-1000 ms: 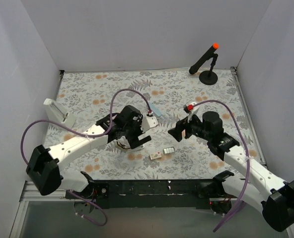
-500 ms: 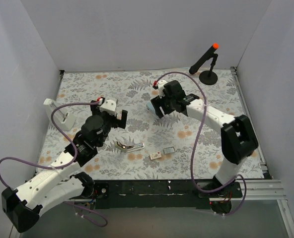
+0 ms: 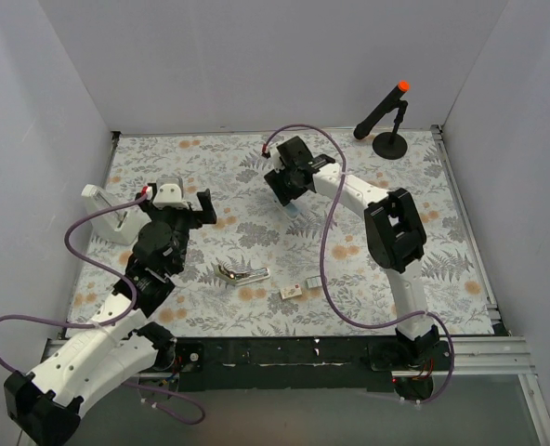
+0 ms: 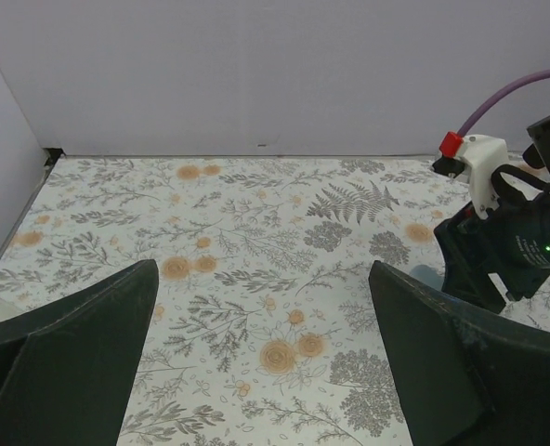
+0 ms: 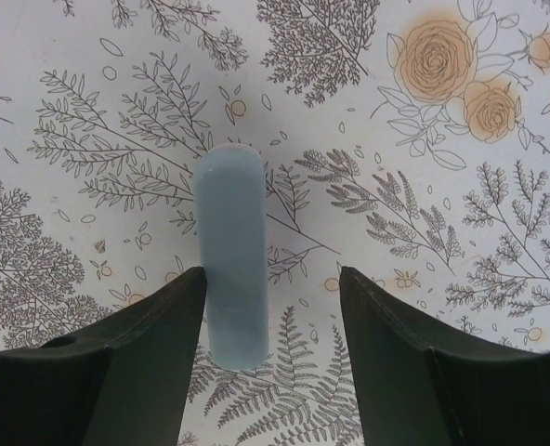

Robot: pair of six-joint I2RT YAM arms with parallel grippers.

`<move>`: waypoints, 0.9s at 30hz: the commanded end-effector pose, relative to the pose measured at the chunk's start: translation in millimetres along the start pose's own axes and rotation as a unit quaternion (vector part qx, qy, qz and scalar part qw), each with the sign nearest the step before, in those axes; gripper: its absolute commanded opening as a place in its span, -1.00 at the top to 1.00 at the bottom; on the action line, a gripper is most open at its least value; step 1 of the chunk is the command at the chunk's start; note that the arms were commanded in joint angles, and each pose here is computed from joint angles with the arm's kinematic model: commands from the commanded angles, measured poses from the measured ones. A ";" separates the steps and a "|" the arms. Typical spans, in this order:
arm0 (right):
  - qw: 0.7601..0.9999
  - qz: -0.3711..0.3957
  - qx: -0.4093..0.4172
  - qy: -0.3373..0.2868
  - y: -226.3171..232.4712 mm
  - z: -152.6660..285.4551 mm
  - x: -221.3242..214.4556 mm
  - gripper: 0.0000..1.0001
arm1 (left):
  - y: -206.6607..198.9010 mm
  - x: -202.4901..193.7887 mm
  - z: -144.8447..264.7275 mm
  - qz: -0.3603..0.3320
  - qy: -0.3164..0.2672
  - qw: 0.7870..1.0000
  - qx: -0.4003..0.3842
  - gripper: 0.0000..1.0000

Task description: Load the staples into the stapler

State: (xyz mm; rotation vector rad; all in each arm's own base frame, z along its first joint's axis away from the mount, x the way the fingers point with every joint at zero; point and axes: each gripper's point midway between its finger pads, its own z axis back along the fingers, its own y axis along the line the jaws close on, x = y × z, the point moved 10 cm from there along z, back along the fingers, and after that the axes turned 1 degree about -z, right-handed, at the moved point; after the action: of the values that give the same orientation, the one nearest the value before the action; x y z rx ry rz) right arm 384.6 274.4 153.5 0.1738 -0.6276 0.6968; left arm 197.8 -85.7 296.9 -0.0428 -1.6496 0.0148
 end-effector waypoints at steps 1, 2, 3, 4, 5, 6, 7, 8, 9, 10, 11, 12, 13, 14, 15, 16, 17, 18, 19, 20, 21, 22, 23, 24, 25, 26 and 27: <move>1.000 0.009 0.013 0.001 6.2 -8.4 6.7 -0.30 | -2.7 3.3 -3.2 0.016 -0.001 1.000 -0.019 -0.96; 1.000 0.008 0.014 0.002 6.5 -10.0 6.1 -0.30 | -3.4 2.3 -3.5 0.016 0.002 1.000 -0.022 -0.96; 1.000 0.007 0.019 0.003 7.4 -11.5 5.1 -0.28 | -3.3 1.6 -4.2 0.015 0.003 1.000 -0.022 -0.96; 1.000 0.006 0.021 0.005 8.6 -11.5 4.1 -0.27 | -3.8 2.0 -4.3 0.016 0.003 1.000 -0.025 -0.96; 1.000 0.005 0.022 0.007 9.0 -12.4 2.3 -0.27 | -4.1 1.3 -4.5 0.015 0.005 0.999 -0.028 -0.96; 1.000 0.005 0.024 0.002 10.0 -10.3 3.3 -0.27 | -4.5 0.3 -5.3 0.014 0.007 0.999 -0.031 -0.96; 1.000 0.003 0.026 0.002 10.7 -11.4 0.2 -0.27 | -4.7 -0.4 -5.8 0.013 0.010 0.999 -0.033 -0.96; 1.000 -0.004 0.026 -0.001 12.0 -10.3 -0.1 -0.27 | -5.5 0.9 -6.2 0.016 0.011 0.999 -0.036 -0.96; 1.000 -0.008 0.026 -0.006 11.6 -6.5 1.1 -0.27 | -6.1 -0.5 -6.7 0.016 0.015 0.999 -0.037 -0.96; 1.000 -0.010 0.026 -0.010 12.4 -6.1 1.4 -0.27 | -5.7 -0.5 -7.2 0.015 0.015 0.999 -0.036 -0.96; 1.000 -0.012 0.024 -0.009 12.4 -6.1 0.1 -0.26 | -5.8 -1.5 -7.2 0.015 0.016 0.999 -0.038 -0.96; 1.000 -0.014 0.017 -0.006 11.6 -6.8 -1.1 -0.22 | -5.9 -1.2 -7.6 0.015 0.016 0.999 -0.039 -0.96; 1.000 -0.014 0.013 -0.006 11.0 -7.8 -1.2 -0.19 | -5.8 -2.1 -8.0 0.015 0.017 0.999 -0.040 -0.97; 1.000 -0.015 0.009 -0.004 10.6 -9.0 -2.0 -0.16 | -6.3 -2.5 -8.2 0.015 0.018 0.999 -0.042 -0.96; 1.000 -0.016 0.005 0.000 10.1 -11.5 -4.0 -0.05 | -6.8 -3.0 -8.4 0.015 0.019 0.999 -0.046 -0.96; 1.000 -0.016 0.004 0.000 10.0 -11.4 -4.5 0.06 | -7.2 -4.3 -8.7 0.014 0.022 0.999 -0.047 -0.96; 1.000 -0.015 0.003 0.005 10.1 -13.3 -7.7 0.16 | -7.6 -5.2 -8.9 0.014 0.023 0.998 -0.048 -0.96; 1.000 -0.017 0.003 0.002 10.1 -10.0 -7.1 0.43 | -8.2 -6.8 -9.0 0.013 0.025 0.998 -0.053 -0.96; 1.000 -0.019 0.002 0.001 9.5 -7.2 -7.3 0.53 | -9.0 -6.9 -9.2 0.013 0.025 0.998 -0.057 -0.96; 1.000 -0.019 0.002 -0.011 10.0 1.9 -3.5 0.64 | -10.1 -7.9 -9.8 0.013 0.027 0.998 -0.063 -0.96; 1.000 -0.020 0.002 -0.011 9.6 3.9 -8.3 0.80 | -11.6 -8.4 -10.3 0.013 0.029 0.997 -0.069 -0.96; 1.000 -0.018 0.003 -0.018 10.3 9.1 -7.9 0.88 | -13.6 -8.7 -10.4 0.018 0.031 0.996 -0.084 -0.96; 1.000 -0.018 0.004 -0.025 10.5 15.0 -7.9 0.93 | -15.1 -9.9 -11.1 0.019 0.034 0.995 -0.092 -0.96; 0.999 -0.018 0.010 -0.042 10.9 28.2 -9.3 0.97 | -16.8 -10.3 -10.9 0.020 0.036 0.994 -0.103 -0.96; 0.998 -0.015 0.015 -0.053 12.2 36.1 -9.0 0.97 | -20.1 -10.7 -10.4 0.023 0.038 0.991 -0.128 -0.97; 0.997 -0.014 0.019 -0.079 12.5 56.6 -4.9 0.97 | -21.4 -11.0 -10.6 0.026 0.038 0.989 -0.139 -0.96; 0.995 -0.011 0.035 -0.095 14.2 66.3 -5.0 0.97 | -23.5 -10.8 -9.7 0.028 0.037 0.987 -0.155 -0.96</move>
State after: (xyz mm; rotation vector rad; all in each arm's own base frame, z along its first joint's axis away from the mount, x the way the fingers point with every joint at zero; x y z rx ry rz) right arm 355.3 264.2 134.0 0.1918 -0.5765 0.6728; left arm 209.5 -101.1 279.5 -0.1934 -1.5587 -0.1135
